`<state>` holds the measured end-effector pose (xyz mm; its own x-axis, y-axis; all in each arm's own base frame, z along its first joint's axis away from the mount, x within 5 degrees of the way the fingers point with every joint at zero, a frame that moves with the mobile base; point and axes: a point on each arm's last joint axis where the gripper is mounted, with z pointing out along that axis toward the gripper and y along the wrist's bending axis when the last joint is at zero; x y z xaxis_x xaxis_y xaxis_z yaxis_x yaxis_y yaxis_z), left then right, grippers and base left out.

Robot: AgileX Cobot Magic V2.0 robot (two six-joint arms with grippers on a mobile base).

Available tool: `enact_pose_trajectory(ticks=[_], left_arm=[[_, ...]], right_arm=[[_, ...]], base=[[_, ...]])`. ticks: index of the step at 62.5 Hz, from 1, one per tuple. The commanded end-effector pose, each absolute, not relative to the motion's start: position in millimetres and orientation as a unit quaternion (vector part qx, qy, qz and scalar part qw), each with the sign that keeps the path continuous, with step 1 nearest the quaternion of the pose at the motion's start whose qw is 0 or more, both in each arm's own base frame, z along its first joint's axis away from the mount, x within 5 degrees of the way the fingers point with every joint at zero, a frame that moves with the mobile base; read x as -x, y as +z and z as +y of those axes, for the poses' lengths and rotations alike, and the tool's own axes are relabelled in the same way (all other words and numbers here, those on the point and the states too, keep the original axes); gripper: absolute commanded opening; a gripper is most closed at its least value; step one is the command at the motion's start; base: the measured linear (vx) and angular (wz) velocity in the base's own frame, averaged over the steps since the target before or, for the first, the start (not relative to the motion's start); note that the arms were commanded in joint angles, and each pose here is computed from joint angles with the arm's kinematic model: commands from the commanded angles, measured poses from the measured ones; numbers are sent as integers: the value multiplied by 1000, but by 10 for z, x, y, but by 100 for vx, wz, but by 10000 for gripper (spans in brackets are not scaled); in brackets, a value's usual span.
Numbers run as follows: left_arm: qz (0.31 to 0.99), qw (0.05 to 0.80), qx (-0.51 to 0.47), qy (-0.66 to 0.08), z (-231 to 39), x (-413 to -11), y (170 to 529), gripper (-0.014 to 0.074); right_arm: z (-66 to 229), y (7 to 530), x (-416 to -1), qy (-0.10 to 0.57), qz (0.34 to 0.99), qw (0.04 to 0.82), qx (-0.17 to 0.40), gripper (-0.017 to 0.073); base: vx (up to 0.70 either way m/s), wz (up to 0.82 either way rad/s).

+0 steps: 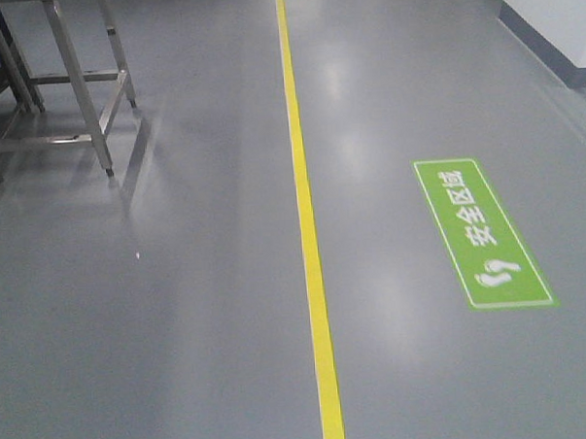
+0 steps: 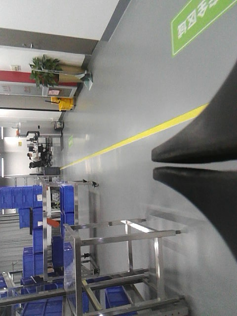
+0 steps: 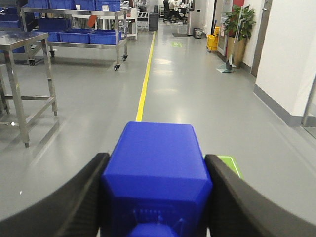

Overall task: Pour parts from conveyor to right shelf
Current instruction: 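Drive along the yellow floor line carrying the block in the right gripper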

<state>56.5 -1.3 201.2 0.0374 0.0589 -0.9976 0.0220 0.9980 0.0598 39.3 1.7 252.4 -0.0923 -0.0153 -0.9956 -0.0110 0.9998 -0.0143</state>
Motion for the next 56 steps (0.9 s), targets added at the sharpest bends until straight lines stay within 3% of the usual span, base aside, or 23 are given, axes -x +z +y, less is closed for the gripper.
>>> enact_pose_trajectory(ticks=[1,56], left_arm=[[672,740,-27,10,-15,-563,1986,-6],[672,740,-27,10,-15,-563,1986,-6]], right_arm=[[13,2677,-387,-5,706,708,9,-5],[13,2677,-387,-5,706,708,9,-5]], base=[[73,7],[76,9]])
